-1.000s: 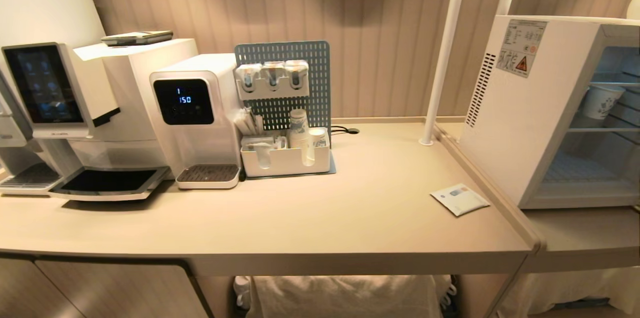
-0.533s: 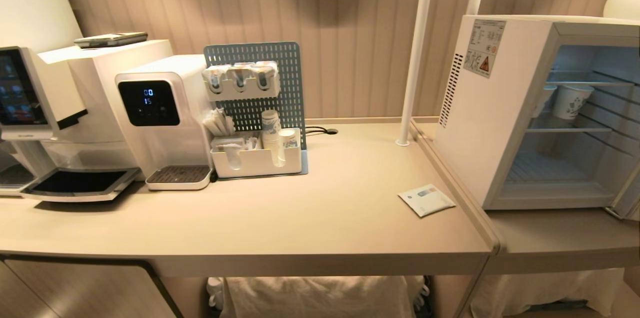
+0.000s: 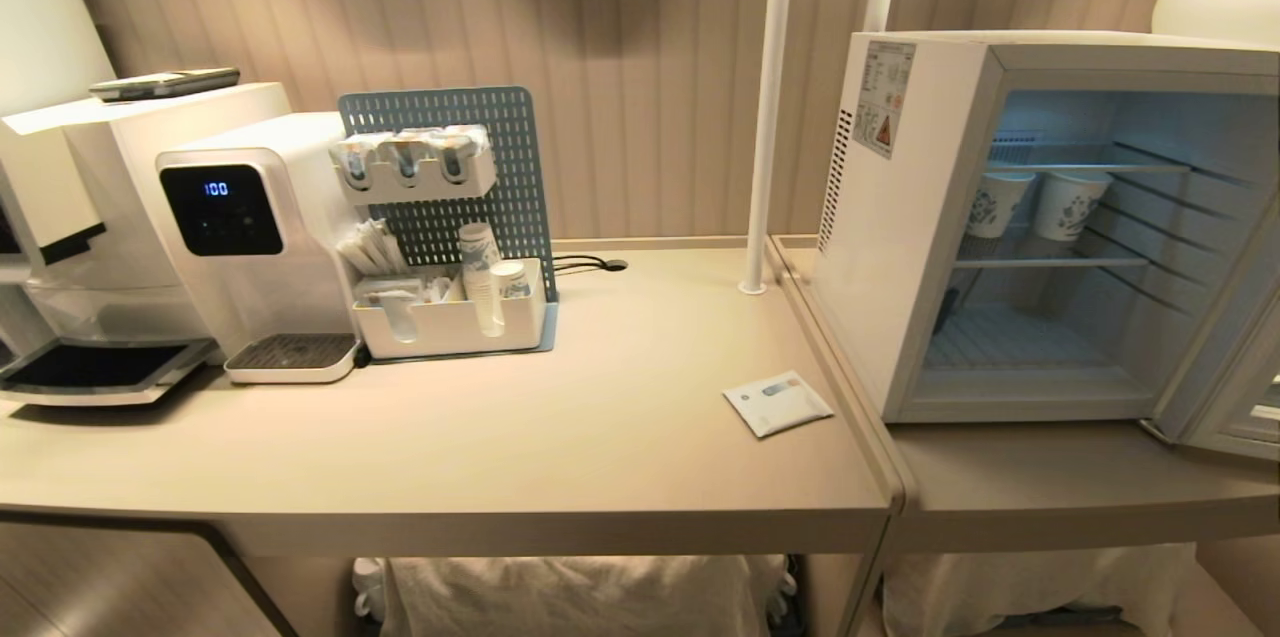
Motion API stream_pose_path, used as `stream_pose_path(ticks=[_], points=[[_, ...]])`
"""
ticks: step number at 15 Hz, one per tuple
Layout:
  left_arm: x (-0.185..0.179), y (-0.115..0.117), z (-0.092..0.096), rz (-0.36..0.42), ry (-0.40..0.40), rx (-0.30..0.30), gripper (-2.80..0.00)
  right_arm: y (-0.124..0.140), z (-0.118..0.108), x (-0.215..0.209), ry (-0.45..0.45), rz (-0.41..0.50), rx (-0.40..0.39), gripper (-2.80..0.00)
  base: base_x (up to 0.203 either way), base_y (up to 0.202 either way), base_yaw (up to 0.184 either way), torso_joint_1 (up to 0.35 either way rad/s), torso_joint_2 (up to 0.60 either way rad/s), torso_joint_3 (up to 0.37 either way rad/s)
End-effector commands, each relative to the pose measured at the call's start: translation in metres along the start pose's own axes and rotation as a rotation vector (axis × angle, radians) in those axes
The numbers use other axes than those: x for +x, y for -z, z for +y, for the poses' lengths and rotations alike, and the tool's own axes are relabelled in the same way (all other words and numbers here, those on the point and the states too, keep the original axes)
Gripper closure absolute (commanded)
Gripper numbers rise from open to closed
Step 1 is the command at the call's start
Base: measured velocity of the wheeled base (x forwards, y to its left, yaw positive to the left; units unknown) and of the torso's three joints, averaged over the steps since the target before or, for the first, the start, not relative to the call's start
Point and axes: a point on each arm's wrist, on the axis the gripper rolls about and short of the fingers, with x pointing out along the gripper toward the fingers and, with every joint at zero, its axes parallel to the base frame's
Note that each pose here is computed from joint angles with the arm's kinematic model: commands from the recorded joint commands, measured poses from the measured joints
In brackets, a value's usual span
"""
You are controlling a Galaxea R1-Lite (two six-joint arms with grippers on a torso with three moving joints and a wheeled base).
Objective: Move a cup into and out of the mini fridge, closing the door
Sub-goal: Put the yoghurt in the freezer
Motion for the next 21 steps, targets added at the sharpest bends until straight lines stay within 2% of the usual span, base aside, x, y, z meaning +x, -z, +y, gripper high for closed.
stream_pose_path(ticks=[1,14,17,19,21], points=[[0.000,0.000,0.000,-0.001,0.000,0.000,0.00,0.000,0.000,0.000,0.000,0.002,0.000,0.00,0.000,-0.194,-0.003,-0.002,0.00,0.002],[0.000,0.000,0.000,-0.001,0.000,-0.005,0.00,0.000,0.000,0.000,0.000,0.005,0.000,0.00,0.000,-0.195,-0.001,0.002,0.00,0.002],[0.000,0.000,0.000,-0.001,0.000,-0.005,0.00,0.000,0.000,0.000,-0.006,0.015,-0.026,0.00,0.000,-0.090,0.000,0.004,0.00,-0.001],[0.000,0.000,0.000,0.000,0.000,-0.005,0.00,-0.022,0.000,0.000,-0.020,0.008,-0.053,0.00,0.000,0.000,0.000,0.000,0.00,0.000],[0.000,0.000,0.000,0.000,0.000,-0.005,0.00,-0.051,0.001,0.012,-0.049,0.078,-0.052,0.00,0.000,0.000,0.000,0.000,0.00,0.000]])
